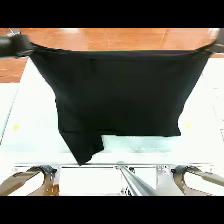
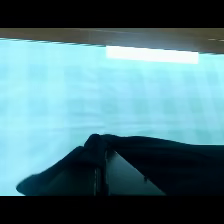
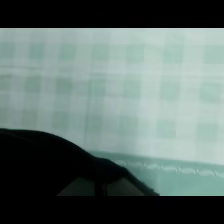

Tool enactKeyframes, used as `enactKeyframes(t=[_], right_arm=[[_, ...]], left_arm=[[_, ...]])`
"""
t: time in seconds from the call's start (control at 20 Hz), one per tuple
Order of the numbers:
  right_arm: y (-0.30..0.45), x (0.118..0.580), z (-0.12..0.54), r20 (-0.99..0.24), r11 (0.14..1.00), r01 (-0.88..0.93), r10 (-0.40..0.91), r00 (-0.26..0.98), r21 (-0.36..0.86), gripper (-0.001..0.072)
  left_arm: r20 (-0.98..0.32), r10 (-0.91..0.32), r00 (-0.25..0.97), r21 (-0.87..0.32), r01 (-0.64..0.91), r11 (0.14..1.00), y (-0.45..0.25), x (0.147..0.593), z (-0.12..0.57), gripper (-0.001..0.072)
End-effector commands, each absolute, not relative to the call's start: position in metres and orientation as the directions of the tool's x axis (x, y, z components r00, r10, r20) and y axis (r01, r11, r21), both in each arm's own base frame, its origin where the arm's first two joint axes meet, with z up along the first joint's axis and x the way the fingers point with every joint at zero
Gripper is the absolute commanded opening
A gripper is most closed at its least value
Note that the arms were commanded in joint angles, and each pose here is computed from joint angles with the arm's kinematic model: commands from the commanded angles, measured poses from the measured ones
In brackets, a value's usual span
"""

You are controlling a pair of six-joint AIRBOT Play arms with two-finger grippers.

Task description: Fold the shirts.

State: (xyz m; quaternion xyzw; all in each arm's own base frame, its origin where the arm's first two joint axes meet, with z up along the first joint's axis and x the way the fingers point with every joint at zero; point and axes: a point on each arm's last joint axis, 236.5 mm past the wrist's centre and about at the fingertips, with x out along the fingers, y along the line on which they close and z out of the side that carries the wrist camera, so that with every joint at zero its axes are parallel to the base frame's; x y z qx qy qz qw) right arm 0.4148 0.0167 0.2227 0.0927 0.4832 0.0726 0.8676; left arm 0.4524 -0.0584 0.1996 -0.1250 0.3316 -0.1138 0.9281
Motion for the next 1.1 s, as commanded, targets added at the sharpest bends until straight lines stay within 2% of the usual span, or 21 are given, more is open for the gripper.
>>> enactKeyframes(t=[0.0, 0.15, 0.25, 0.45, 0.6, 0.75, 0.9, 1.05], right_arm=[[0.011, 0.505, 0.148, -0.811, 0.955, 0.028, 0.234, 0.536, 0.294, 0.0044], [0.001, 0.561, 0.099, -0.780, 0.933, 0.112, 0.214, 0.588, 0.341, 0.0045], [0.001, 0.585, 0.069, -0.766, 0.915, 0.139, 0.224, 0.603, 0.377, 0.0045], [0.031, 0.594, 0.008, -0.772, 0.854, 0.143, 0.365, 0.521, 0.500, 0.0045], [0.042, 0.584, -0.011, -0.778, 0.824, 0.149, 0.435, 0.453, 0.547, 0.0045], [0.034, 0.558, -0.005, -0.800, 0.842, 0.079, 0.472, 0.371, 0.534, 0.0045], [0.016, 0.522, -0.006, -0.826, 0.842, 0.063, 0.506, 0.250, 0.535, 0.0045], [0.008, 0.497, -0.028, -0.872, 0.873, 0.066, 0.473, 0.126, 0.483, 0.0045]], left_arm=[[-0.542, -0.262, 0.799, -0.377, 0.047, 0.925, -0.064, 0.522, 0.151, 0.0021], [-0.530, -0.211, 0.821, -0.447, -0.059, 0.892, -0.052, 0.558, 0.112, 0.0021], [-0.574, -0.205, 0.793, -0.502, -0.143, 0.853, -0.050, 0.567, 0.075, 0.0021], [-0.695, -0.253, 0.673, -0.514, -0.219, 0.830, -0.065, 0.557, 0.009, 0.0022], [-0.746, -0.278, 0.605, -0.491, -0.218, 0.843, -0.068, 0.542, -0.004, 0.0022], [-0.790, -0.317, 0.525, -0.423, -0.092, 0.902, -0.073, 0.515, 0.003, 0.0022], [-0.863, -0.360, 0.353, -0.383, 0.006, 0.924, -0.073, 0.471, -0.008, 0.0023], [-0.909, -0.321, 0.265, -0.326, 0.028, 0.945, -0.064, 0.451, -0.032, 0.0023]])
